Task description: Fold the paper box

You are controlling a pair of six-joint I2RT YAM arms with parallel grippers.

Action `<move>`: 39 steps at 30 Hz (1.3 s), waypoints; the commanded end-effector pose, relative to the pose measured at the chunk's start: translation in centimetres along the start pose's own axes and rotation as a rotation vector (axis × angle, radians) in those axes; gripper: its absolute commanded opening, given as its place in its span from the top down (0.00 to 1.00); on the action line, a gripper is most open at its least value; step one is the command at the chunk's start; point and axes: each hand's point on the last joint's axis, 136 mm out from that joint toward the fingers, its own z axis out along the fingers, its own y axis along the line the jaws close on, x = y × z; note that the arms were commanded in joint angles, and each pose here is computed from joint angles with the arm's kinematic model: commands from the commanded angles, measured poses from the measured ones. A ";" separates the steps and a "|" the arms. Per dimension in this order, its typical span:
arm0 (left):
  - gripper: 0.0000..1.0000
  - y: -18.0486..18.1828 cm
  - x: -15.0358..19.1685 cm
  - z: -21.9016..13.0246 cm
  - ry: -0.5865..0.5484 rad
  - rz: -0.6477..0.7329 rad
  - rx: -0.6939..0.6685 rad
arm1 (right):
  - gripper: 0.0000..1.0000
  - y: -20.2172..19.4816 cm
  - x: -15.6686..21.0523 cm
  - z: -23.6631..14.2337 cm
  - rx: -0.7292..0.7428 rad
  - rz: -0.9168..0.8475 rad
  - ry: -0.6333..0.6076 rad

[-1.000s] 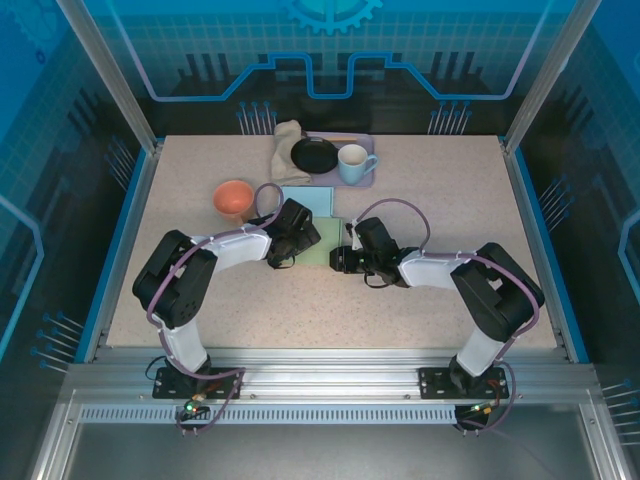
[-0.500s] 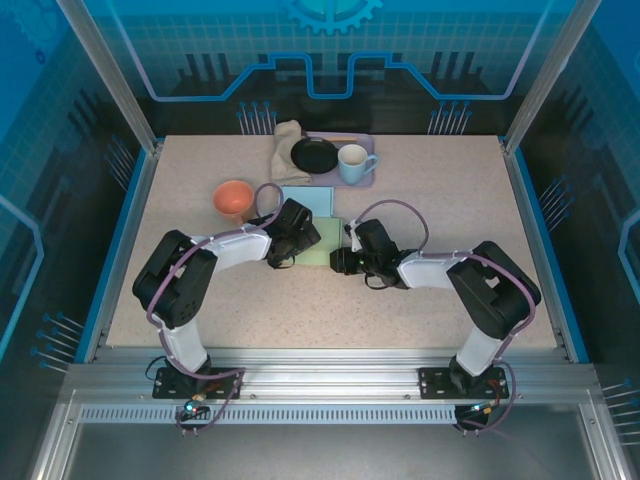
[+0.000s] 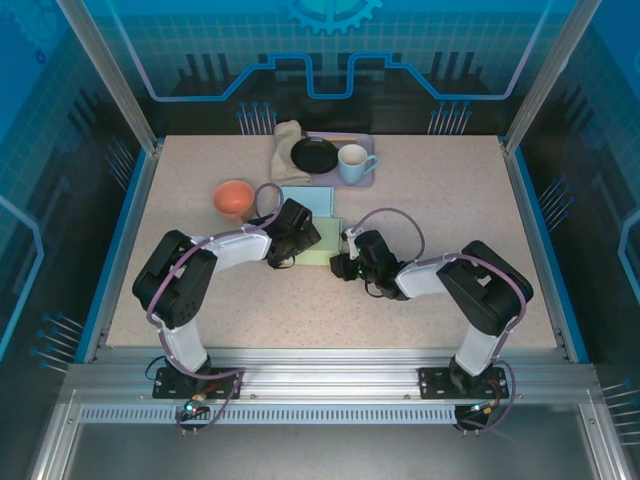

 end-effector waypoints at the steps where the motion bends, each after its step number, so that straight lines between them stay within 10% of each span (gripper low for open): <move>1: 0.03 9.3 4.5 2.2 0.159 0.062 -0.310 | 0.66 -1.8 0.9 0.3 0.095 -0.068 -0.035; 28: 0.04 5.3 12.1 -0.6 0.323 0.215 -0.171 | 0.67 -3.9 -4.4 0.0 0.099 0.031 -0.144; 39: 0.02 2.0 10.2 -3.9 0.255 0.237 -0.103 | 0.67 -4.0 -3.0 -0.7 0.029 0.206 0.102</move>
